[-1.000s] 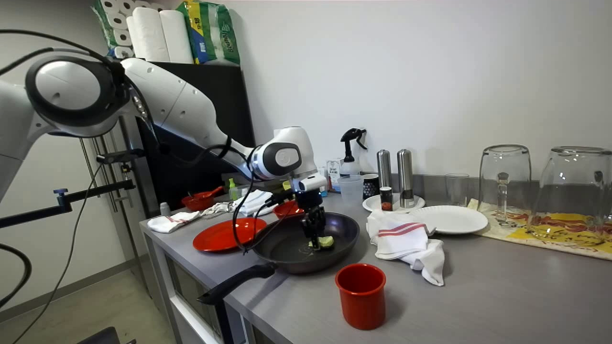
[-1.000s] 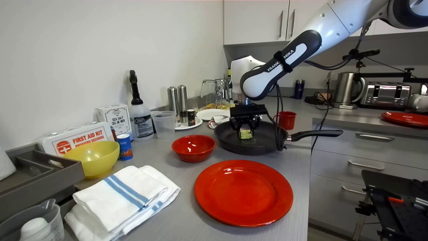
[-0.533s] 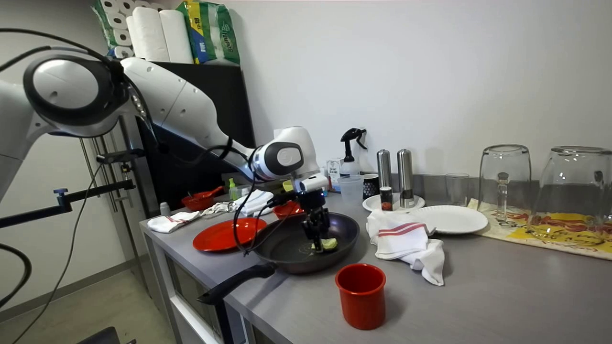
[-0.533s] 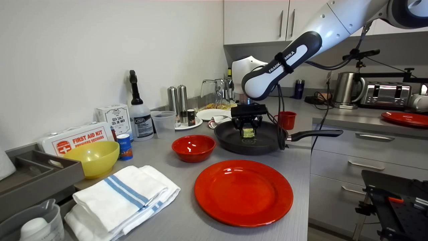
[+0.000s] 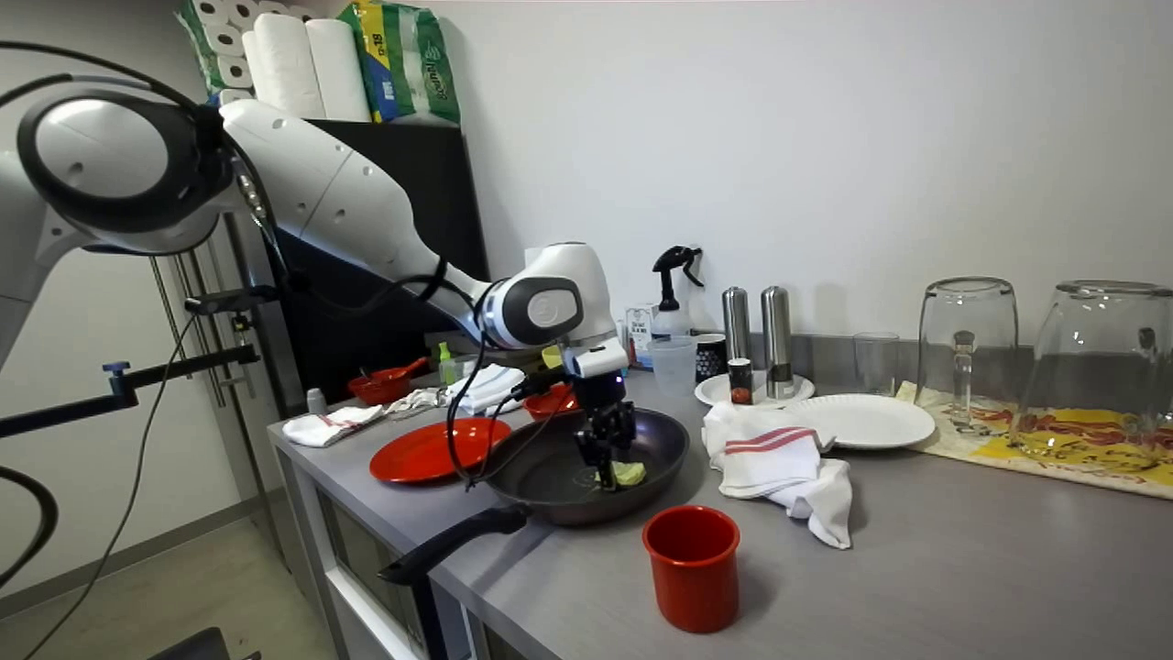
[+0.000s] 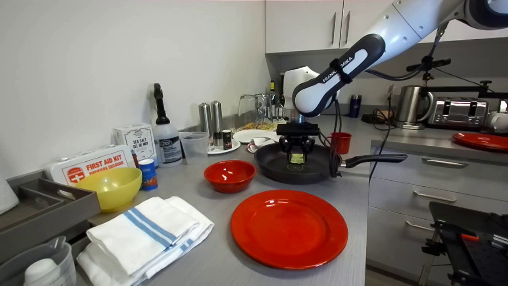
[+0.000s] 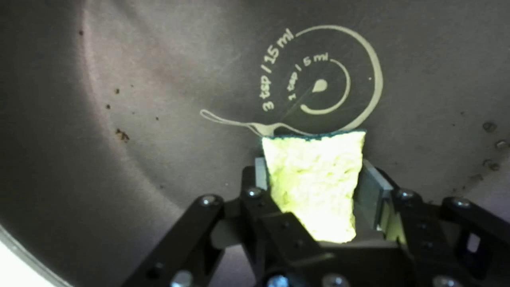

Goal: Wipe the pan with the sponge

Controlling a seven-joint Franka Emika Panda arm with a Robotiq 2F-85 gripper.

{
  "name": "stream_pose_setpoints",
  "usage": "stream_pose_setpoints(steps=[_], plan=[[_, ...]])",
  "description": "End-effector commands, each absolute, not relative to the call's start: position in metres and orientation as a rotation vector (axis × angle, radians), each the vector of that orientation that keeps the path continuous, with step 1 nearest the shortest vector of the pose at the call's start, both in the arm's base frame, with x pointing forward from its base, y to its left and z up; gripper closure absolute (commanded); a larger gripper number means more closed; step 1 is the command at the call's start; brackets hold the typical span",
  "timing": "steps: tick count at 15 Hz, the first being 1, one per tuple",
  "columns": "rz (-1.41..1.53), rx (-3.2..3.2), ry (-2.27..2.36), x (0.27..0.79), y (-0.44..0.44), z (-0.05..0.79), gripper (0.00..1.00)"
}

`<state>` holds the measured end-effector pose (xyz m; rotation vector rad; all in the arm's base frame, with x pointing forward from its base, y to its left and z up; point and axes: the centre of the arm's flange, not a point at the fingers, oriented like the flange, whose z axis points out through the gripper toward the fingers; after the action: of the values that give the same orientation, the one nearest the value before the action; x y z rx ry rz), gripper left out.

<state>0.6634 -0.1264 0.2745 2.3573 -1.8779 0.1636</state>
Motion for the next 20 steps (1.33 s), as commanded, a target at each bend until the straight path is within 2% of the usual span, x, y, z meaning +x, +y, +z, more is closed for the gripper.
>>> stream_pose_setpoints(steps=[1,12,20], plan=[[0.091,2.275,-1.983,0.633,-0.138,0.253,0.72],[-0.029,2.171,-2.132,0.603,-0.16,0.25,0.72],[0.052,2.277,-2.077,0.627,-0.135,0.255,0.72]])
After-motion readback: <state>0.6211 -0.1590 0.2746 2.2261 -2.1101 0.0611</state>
